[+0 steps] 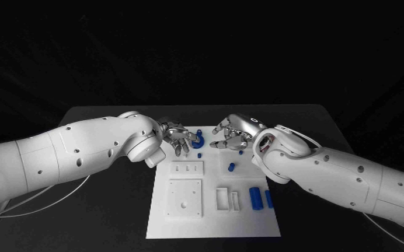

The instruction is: Assemble the parts on the task board

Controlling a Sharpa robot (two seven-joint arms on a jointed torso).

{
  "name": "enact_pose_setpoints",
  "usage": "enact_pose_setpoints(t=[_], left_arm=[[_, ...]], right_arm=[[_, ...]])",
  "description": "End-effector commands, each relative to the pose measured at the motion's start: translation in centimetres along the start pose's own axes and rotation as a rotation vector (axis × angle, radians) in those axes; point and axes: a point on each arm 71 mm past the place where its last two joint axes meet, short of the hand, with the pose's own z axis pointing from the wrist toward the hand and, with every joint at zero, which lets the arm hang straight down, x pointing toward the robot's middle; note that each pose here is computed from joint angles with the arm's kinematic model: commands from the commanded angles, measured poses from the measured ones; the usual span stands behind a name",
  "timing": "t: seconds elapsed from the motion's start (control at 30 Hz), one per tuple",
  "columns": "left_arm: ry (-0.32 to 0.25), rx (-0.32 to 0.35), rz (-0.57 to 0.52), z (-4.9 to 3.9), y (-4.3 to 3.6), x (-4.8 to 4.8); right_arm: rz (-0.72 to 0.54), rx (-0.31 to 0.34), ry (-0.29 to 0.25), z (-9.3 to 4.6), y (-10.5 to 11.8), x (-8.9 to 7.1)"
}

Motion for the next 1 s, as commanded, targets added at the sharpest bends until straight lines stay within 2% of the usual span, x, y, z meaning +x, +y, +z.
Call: enact_pose_setpoints(t=[0.03,0.13,0.27,0.33,0.47,0.67,0.83,1.0], left_arm=[[-0.047,-0.033,0.1,0.0,0.18,-0.35],[-0.058,-0.053,0.132,0.07,0.27,-0.39],[-0.081,-0.083,0.194,0.22,0.31,-0.3],[-0.091,-0.091,0.212,0.29,0.32,-0.27],[-0.121,-0.111,0.252,0.63,0.33,-0.06],[-0.142,-0.124,0.285,1.26,0.44,0.76],[-0.154,-0.121,0.305,1.66,0.6,1.52],[-0.167,-0.118,0.329,2.05,0.86,2.27]], right_arm=[[0.102,-0.013,-0.053,-0.5,-0.9,-1.0],[0.186,0.029,-0.071,-0.8,-2.4,-1.8],[0.373,0.106,-0.115,-1.0,-4.8,-3.6],[0.41,0.114,-0.132,-1.0,-5.2,-4.1],[0.534,0.128,-0.204,-0.8,-6.7,-6.1],[0.658,0.168,-0.282,-0.3,-8.6,-7.8],[0.705,0.182,-0.319,0.1,-9.5,-8.5],[0.767,0.175,-0.329,0.5,-10.0,-8.9]])
